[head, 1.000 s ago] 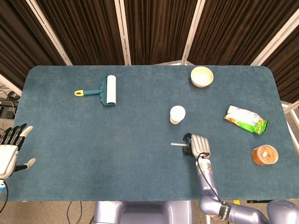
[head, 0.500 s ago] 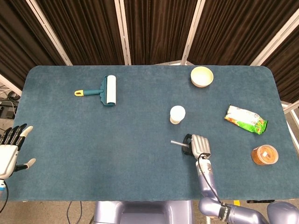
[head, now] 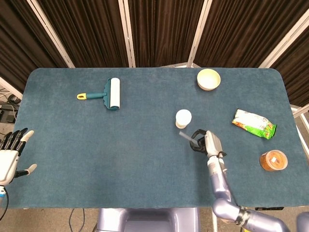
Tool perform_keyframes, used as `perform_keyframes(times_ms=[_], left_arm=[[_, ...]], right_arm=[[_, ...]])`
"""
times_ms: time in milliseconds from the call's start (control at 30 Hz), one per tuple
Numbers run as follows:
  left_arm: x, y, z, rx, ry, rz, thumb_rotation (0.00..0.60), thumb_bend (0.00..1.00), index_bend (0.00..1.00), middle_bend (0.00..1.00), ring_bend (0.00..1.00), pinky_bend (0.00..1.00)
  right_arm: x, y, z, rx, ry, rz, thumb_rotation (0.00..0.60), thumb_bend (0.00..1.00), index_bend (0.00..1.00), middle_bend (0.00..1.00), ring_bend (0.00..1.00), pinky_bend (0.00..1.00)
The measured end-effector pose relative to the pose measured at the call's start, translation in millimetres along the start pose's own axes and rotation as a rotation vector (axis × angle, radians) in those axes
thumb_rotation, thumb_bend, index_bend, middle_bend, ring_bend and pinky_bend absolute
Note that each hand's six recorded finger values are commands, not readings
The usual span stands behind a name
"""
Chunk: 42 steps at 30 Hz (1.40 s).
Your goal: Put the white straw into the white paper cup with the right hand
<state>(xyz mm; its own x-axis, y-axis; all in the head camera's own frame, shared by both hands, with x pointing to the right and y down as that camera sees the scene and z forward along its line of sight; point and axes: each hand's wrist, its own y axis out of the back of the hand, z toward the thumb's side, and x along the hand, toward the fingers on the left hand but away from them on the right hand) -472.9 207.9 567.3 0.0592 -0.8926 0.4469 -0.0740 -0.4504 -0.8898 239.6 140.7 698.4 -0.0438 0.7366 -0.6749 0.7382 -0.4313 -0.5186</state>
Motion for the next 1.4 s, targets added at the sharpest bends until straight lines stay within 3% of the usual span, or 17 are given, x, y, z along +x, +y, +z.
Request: perform_keyframes(times_ms=[333,533,833,1100,1400], left_arm=[[-0.1,0.1,0.6,0.001,0.001,0.008,0.600,0.18,0.05,0.00,0.00,0.00],[-0.1,0.0,0.3,-0.001,0.002,0.012,0.600,0.18,0.05,0.00,0.00,0.00],[0.6,0.0,0.0,-0.005,0.005,0.013,0.600,0.18,0.05,0.00,0.00,0.00],[0.8,0.1,-0.7,-0.011,0.004,0.012,0.600,0.18,0.05,0.00,0.00,0.00],[0.9,0.3,-1.3,-0.011,0.001,0.009,0.600,0.18,0.05,0.00,0.00,0.00]], right_arm=[[-0.8,67.9,44.5,-0.604,0.071,-0.010,0.600,0.39,0.59,1.00,0.91,0.85],[-10.0,82.5,55.5,-0.887,0.122,-0.036,0.600,0.39,0.59,1.00,0.91,0.84],[-38.3,71.0,80.5,-1.045,0.198,-0.060,0.600,0.39,0.60,1.00,0.91,0.84],[-54.9,46.6,105.1,-1.028,0.212,-0.015,0.600,0.39,0.60,1.00,0.91,0.84],[-70.4,16.1,95.3,-0.987,0.143,0.009,0.600,0.39,0.60,1.00,0.91,0.84]])
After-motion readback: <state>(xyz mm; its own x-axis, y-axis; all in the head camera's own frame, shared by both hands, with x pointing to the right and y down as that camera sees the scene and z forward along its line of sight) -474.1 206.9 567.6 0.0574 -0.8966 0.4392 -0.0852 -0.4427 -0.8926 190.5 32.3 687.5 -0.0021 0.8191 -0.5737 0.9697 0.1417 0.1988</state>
